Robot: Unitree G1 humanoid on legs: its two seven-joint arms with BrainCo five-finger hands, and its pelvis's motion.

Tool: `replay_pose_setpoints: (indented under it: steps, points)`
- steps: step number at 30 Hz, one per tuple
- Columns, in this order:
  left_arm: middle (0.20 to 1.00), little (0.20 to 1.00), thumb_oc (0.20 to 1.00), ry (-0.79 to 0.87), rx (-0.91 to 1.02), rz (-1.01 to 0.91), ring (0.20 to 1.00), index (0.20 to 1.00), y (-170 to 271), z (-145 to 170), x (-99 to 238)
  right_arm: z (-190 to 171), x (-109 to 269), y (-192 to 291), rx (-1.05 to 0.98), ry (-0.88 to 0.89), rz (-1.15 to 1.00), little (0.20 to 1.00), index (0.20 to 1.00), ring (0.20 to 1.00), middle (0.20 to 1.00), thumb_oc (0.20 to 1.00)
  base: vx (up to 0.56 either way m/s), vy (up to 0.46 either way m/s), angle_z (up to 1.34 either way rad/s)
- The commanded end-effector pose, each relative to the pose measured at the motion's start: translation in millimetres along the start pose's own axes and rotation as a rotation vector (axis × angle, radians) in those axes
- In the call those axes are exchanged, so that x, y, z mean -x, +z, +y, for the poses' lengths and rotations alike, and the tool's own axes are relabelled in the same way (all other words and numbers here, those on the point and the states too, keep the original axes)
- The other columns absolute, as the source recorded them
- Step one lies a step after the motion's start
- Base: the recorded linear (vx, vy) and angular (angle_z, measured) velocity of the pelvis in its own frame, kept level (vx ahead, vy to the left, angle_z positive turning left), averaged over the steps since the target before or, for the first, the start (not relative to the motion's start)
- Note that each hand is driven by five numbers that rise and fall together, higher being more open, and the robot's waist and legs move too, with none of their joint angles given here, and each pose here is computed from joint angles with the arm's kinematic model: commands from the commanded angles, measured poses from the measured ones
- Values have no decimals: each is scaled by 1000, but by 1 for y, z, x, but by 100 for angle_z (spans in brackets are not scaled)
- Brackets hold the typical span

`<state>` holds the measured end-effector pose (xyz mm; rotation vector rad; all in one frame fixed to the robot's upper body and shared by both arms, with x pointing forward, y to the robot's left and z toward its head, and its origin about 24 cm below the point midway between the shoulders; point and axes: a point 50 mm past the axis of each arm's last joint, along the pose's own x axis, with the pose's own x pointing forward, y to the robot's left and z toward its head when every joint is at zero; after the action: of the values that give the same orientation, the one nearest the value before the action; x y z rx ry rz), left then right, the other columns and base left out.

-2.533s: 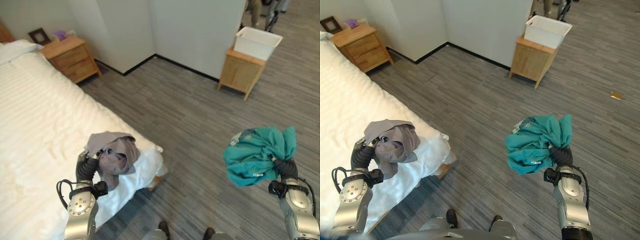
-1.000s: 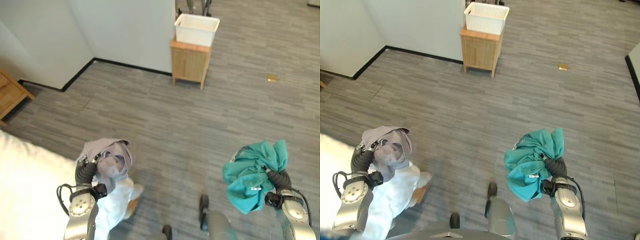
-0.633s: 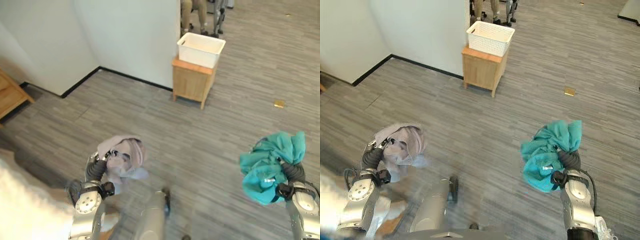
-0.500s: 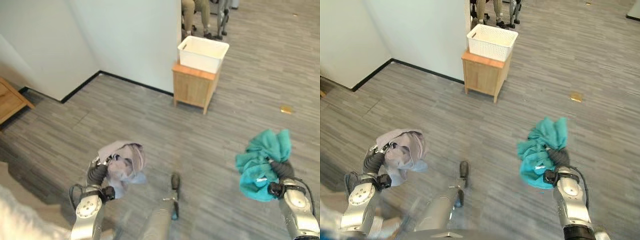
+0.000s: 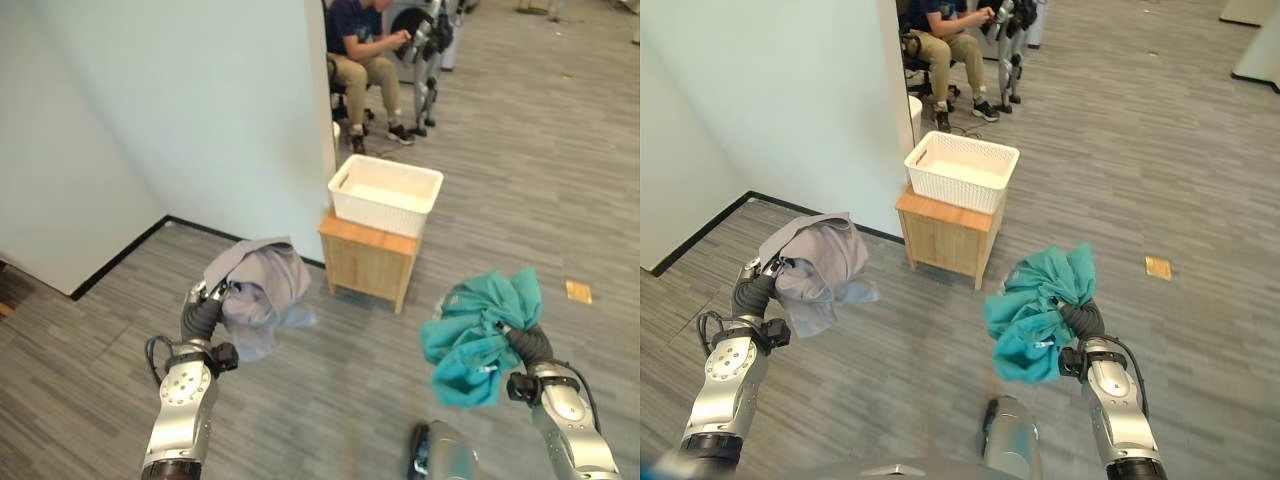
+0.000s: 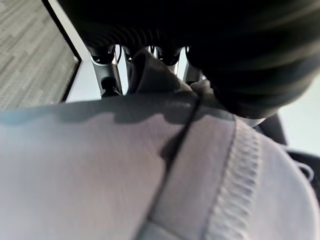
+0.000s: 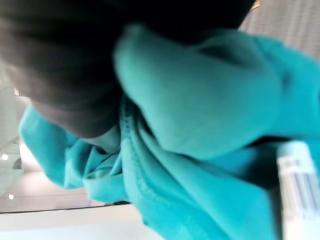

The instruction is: Pick up bed clothes into laundry basket.

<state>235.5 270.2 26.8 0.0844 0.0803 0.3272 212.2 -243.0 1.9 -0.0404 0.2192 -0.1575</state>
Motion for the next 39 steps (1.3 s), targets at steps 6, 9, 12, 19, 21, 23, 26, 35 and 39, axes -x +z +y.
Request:
replay_pose_setpoints:
  steps: [6,9,12,19,21,23,26,35,39]
  points:
    - [200,200,200,-90,24,-141,200,200,27,-9,2,-28,-14,64,39,-41,-276,200,200,200,200,200,449,-397,82]
    - [200,200,200,-113,106,-101,200,200,19,-19,2,-34,-18,75,73,-76,-304,200,200,200,200,200,254,-208,13]
    - [200,200,200,-141,118,-74,200,200,12,-25,3,-37,-17,80,93,-79,-319,200,200,200,200,200,223,12,7]
    - [200,200,200,-223,74,-59,200,200,10,-31,6,-47,-40,126,333,-41,-391,200,200,200,200,200,205,69,-16]
    - [200,200,200,-245,51,-52,200,200,9,-30,7,-51,-52,145,431,-31,-397,200,200,200,200,200,159,99,10]
    - [200,200,200,-258,36,-47,200,200,8,-26,11,-42,-65,174,542,15,-442,200,200,200,200,200,107,86,47]
    - [200,200,200,-264,50,-32,200,200,5,-26,14,-36,-74,191,618,31,-459,200,200,200,200,200,53,63,11]
    - [200,200,200,-304,68,13,200,200,-3,-37,19,4,-101,210,710,108,-452,200,200,200,200,200,6,40,17]
    - [200,200,200,-306,71,3,200,200,0,-38,17,16,-112,204,737,114,-406,200,200,200,200,200,-38,10,-4]
